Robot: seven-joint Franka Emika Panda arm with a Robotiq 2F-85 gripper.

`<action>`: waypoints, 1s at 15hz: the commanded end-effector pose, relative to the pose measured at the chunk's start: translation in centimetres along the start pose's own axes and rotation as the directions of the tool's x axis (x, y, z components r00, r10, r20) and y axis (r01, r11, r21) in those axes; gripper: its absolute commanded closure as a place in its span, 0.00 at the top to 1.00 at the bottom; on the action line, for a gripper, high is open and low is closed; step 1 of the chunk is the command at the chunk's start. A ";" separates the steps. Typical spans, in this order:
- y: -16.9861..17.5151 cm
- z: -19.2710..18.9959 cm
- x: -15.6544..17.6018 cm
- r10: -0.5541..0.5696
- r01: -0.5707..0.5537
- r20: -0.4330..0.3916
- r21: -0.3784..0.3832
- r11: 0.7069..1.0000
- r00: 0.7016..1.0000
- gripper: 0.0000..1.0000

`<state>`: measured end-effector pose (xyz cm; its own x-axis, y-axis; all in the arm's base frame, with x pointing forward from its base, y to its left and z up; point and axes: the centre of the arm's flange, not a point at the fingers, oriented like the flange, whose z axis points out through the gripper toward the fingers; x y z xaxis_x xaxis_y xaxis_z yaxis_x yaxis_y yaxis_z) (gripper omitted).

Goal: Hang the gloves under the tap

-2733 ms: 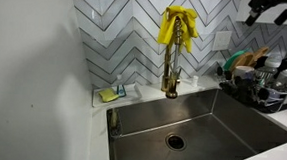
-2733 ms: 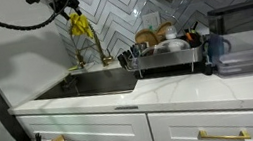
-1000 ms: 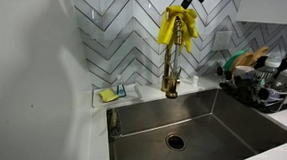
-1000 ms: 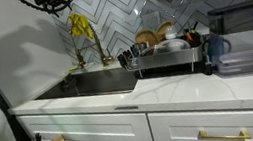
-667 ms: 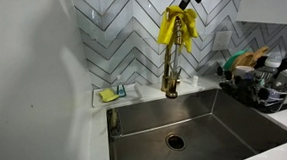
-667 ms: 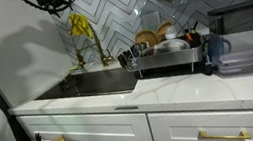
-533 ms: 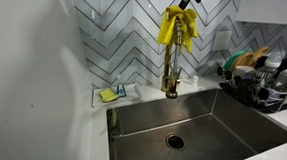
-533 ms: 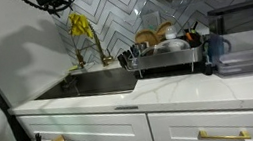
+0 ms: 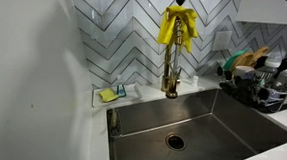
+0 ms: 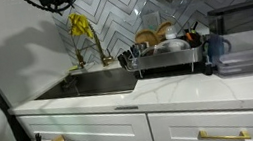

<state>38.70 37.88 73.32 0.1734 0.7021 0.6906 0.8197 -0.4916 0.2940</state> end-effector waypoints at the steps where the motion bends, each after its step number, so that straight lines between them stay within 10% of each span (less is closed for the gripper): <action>1: -0.4 1.5 0.3 -0.005 0.004 -0.035 -0.012 1.000 0.999 1.00; 8: -0.9 4.8 0.8 -0.036 0.036 -0.052 -0.008 0.999 0.998 1.00; 15: -0.4 5.9 0.6 -0.068 0.064 -0.067 -0.052 0.997 0.995 0.45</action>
<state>41.48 41.01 69.65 0.0962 0.6975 0.7101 0.8094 -0.4701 0.3520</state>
